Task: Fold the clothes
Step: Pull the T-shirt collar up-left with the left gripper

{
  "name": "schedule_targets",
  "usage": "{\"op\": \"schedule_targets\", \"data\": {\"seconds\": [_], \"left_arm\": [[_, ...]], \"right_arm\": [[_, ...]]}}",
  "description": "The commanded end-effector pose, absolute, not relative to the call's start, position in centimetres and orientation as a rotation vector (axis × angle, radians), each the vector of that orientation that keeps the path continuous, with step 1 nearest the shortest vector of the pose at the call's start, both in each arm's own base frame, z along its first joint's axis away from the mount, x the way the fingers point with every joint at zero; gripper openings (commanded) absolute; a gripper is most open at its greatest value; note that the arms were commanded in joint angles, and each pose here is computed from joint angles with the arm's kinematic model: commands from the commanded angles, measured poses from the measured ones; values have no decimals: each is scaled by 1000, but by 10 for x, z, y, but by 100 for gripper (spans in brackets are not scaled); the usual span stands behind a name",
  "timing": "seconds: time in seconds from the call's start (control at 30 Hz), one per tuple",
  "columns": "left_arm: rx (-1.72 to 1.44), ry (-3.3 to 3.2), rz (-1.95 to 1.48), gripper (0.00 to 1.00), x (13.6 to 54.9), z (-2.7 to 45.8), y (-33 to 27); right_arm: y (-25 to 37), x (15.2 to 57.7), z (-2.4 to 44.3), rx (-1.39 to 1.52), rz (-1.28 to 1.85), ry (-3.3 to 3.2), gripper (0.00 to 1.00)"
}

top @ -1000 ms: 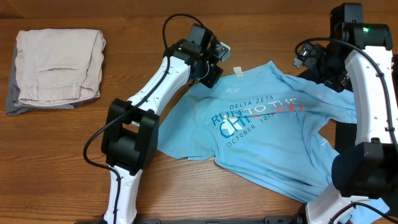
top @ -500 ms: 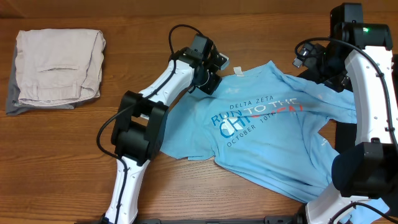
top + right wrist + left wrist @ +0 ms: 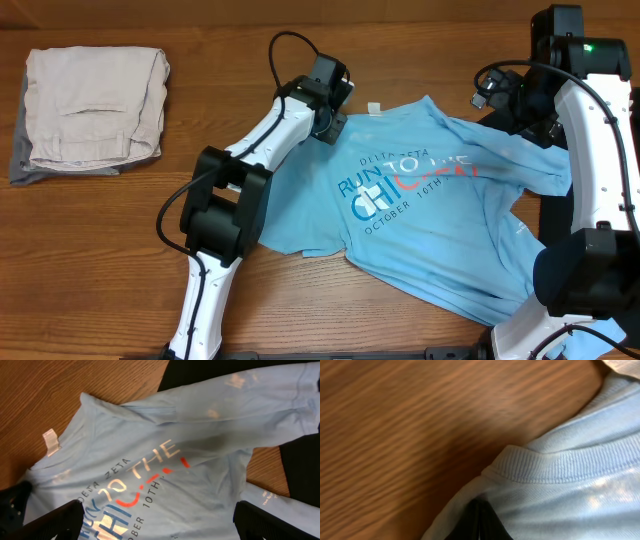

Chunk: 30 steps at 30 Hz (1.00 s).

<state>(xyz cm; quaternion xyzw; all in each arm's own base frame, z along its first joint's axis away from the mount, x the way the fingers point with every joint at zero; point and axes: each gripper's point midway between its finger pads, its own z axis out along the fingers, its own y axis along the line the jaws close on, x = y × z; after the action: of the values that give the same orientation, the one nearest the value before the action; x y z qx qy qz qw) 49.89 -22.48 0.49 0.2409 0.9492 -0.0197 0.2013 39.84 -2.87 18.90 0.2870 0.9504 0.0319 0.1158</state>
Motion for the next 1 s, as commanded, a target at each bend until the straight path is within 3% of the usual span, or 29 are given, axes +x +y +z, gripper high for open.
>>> {"op": "schedule_targets", "data": {"seconds": [0.0,0.4,0.63,0.77,0.87,0.97], "left_arm": [[483,2737,148,6,502,-16,-163],[-4,2839,227,4,513,-23,-28],[-144,2852,248,11,510,-18,23],[-141,2779,188,27,525,14,16],[-106,2674,91,31,545,60,-4],[-83,2560,-38,41,557,120,-34]], "right_arm": [[-30,399,192,837,86,2773,100],[-30,399,192,837,86,2773,100],[-30,399,192,837,86,2773,100],[-30,399,192,837,86,2773,100],[-30,399,192,837,86,2773,100],[-30,399,192,837,86,2773,100]]}}
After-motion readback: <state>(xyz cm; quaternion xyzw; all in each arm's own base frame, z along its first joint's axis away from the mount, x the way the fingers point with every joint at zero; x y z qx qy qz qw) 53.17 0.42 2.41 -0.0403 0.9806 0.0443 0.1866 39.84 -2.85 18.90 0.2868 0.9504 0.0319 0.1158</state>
